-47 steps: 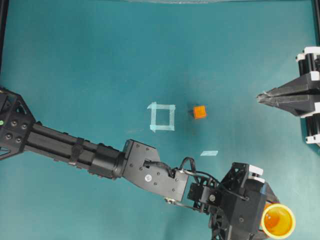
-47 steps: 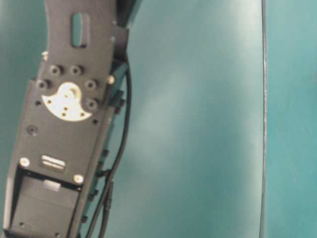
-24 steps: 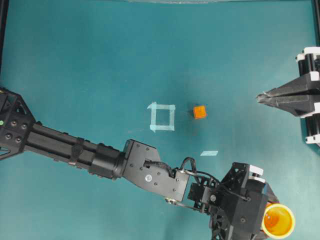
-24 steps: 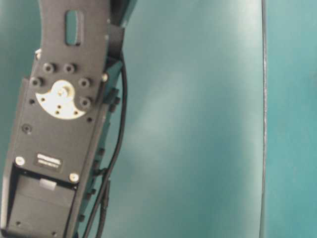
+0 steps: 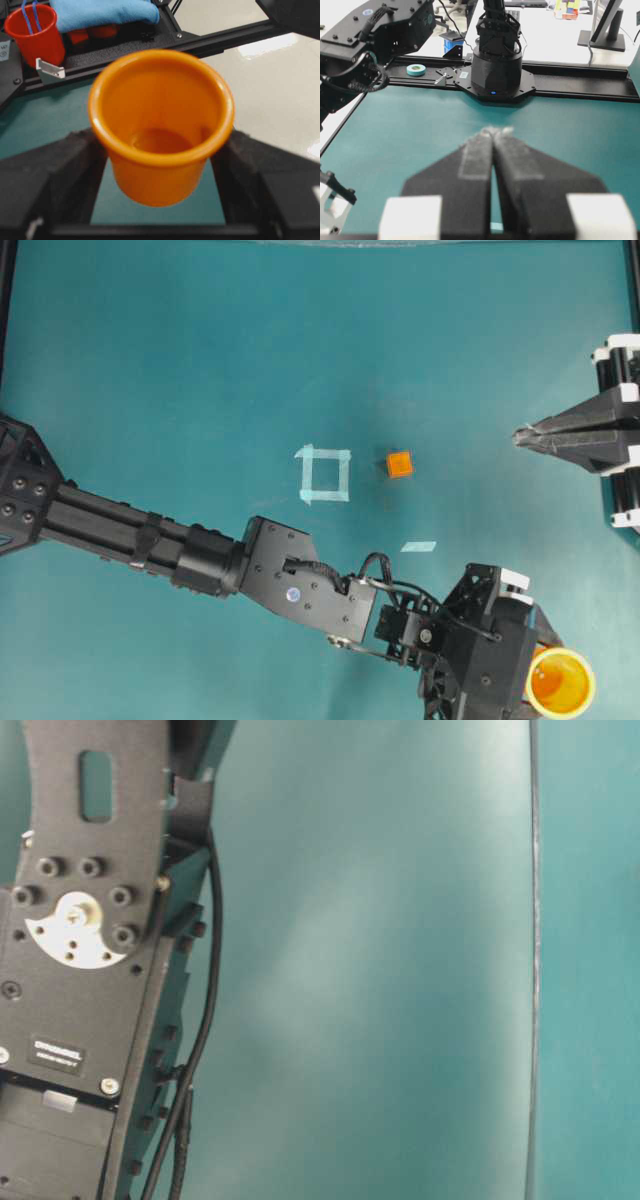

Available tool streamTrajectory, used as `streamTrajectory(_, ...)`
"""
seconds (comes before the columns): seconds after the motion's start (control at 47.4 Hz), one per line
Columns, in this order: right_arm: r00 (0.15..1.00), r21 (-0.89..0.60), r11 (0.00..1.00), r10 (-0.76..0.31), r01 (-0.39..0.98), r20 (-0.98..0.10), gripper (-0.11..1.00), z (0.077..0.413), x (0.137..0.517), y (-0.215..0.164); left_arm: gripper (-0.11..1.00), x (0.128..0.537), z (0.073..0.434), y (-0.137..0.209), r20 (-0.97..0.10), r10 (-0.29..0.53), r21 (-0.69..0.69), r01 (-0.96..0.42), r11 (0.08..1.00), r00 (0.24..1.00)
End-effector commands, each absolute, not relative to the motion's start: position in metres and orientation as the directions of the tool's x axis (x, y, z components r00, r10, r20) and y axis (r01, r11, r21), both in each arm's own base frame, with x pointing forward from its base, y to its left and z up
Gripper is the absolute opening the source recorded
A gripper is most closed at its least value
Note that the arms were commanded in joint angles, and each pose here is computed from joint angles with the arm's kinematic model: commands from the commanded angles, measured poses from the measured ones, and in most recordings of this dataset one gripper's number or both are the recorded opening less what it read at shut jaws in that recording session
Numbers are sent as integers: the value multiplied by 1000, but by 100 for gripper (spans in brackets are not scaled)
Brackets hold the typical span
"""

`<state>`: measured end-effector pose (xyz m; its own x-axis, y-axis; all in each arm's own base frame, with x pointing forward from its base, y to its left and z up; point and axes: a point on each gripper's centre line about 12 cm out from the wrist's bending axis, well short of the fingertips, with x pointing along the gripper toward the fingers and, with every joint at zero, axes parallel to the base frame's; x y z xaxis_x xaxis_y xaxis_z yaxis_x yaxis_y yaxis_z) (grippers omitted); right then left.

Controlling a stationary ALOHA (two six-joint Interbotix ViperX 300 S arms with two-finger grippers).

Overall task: Lift the orange cup with left arm.
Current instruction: 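Hold the orange cup lifted in the left gripper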

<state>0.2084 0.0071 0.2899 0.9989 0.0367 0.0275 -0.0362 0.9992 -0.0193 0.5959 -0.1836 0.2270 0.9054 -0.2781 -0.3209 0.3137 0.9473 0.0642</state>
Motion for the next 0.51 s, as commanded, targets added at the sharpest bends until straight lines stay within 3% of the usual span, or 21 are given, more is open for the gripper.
streamTrajectory(0.0, 997, -16, 999, 38, -37, 61, 0, 303, 211, 8, 64, 592, 281, -180, -224, -283, 70, 305, 950, 933)
streamTrajectory(0.485, 997, -16, 999, 38, -37, 60, 0, 303, 211, 8, 64, 592, 281, -180, -227, -283, 70, 305, 950, 932)
